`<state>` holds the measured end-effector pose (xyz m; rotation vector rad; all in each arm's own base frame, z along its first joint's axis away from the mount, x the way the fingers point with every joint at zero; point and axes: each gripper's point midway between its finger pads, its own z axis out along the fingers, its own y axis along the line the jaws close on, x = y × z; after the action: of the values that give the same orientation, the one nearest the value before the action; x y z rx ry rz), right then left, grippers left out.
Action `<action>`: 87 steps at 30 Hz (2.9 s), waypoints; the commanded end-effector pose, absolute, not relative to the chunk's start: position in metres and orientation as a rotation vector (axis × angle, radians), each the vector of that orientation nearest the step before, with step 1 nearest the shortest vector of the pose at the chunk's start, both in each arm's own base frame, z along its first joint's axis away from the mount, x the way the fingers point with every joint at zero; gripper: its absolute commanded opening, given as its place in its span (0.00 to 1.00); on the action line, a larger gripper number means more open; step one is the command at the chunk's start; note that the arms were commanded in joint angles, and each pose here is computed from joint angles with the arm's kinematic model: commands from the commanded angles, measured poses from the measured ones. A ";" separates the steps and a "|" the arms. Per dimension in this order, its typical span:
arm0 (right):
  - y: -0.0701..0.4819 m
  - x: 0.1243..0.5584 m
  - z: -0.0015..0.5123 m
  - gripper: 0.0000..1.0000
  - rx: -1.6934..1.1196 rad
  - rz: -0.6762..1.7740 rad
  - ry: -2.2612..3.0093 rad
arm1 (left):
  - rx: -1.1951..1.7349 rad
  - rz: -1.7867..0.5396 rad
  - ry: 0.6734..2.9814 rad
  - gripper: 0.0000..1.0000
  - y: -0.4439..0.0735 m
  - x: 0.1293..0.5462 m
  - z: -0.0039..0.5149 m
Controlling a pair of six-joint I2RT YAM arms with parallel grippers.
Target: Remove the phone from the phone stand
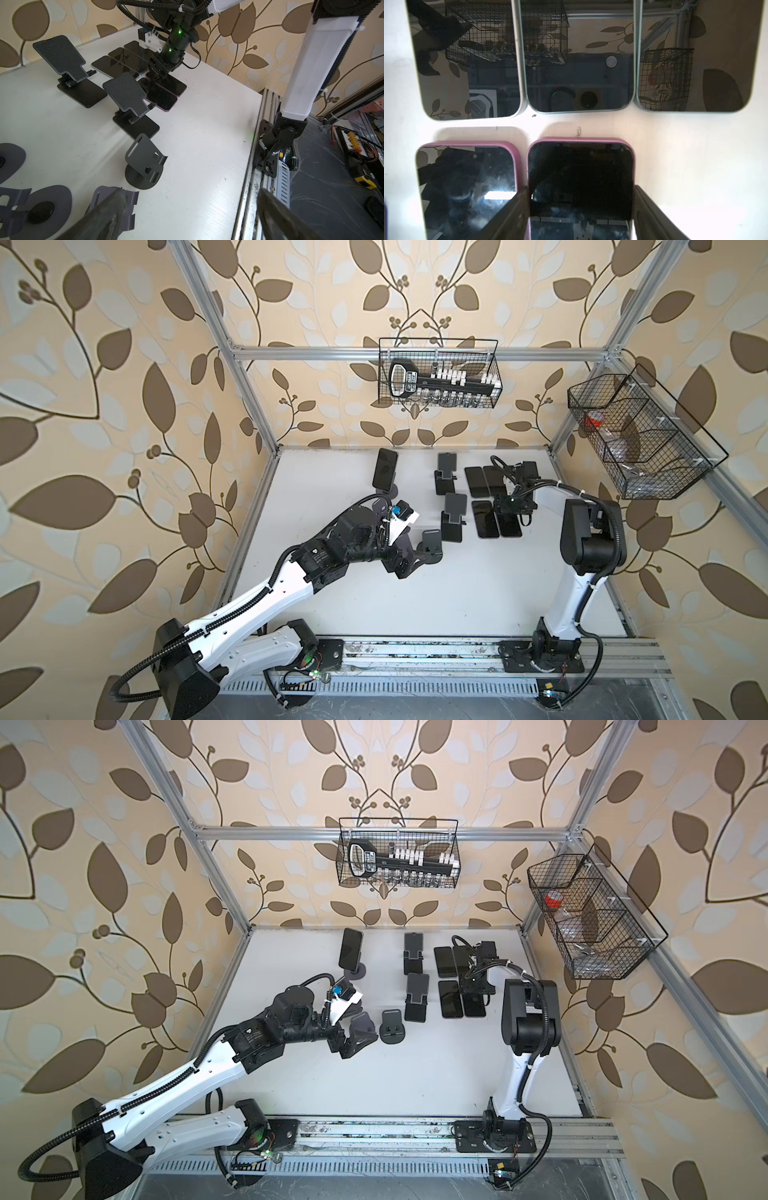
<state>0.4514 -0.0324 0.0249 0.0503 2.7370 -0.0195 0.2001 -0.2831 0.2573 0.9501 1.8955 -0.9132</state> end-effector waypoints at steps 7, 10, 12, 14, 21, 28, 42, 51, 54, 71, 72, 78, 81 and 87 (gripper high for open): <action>-0.031 0.460 0.026 0.74 0.053 0.007 2.730 | 0.973 -0.910 1.842 0.99 -0.283 0.194 0.271; -0.032 0.461 0.030 0.76 0.055 -0.002 2.720 | 0.981 -0.907 1.836 0.99 -0.283 0.195 0.272; -0.031 0.462 0.033 0.77 0.052 0.000 2.714 | 0.985 -0.907 1.833 0.99 -0.284 0.195 0.273; -0.031 0.461 0.033 0.79 0.053 0.006 2.715 | 0.989 -0.908 1.832 0.99 -0.285 0.196 0.274; -0.030 0.462 0.038 0.79 0.058 0.010 2.708 | 0.999 -0.911 1.824 0.99 -0.287 0.196 0.274; -0.031 0.459 0.042 0.81 0.065 0.005 2.706 | 0.997 -0.908 1.824 0.99 -0.284 0.194 0.273; -0.027 0.458 0.048 0.75 0.084 0.044 2.702 | 1.007 -0.898 1.813 0.99 -0.284 0.194 0.273; -0.028 0.459 0.052 0.81 0.091 0.031 2.692 | 1.009 -0.903 1.811 0.99 -0.284 0.193 0.274; -0.028 0.459 0.055 0.81 0.092 0.037 2.693 | 1.005 -0.904 1.813 0.99 -0.284 0.193 0.274; -0.025 0.460 0.085 0.79 0.119 0.062 2.649 | 0.995 -0.902 1.823 0.98 -0.282 0.192 0.275; -0.025 0.460 0.088 0.79 0.123 0.065 2.642 | 0.995 -0.901 1.823 0.98 -0.281 0.192 0.275; -0.019 0.457 0.111 0.79 0.162 0.106 2.603 | 0.970 -0.874 1.852 0.98 -0.277 0.195 0.274; -0.013 0.456 0.126 0.78 0.169 0.132 2.575 | 0.953 -0.849 1.873 0.98 -0.273 0.197 0.272; 0.013 0.452 0.160 0.78 0.133 0.149 2.503 | 0.896 -0.800 1.903 0.98 -0.262 0.200 0.269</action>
<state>0.4509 -0.0028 0.1284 0.1469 2.5611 0.1222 0.1997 -0.2671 0.2500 0.9453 1.9375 -0.8160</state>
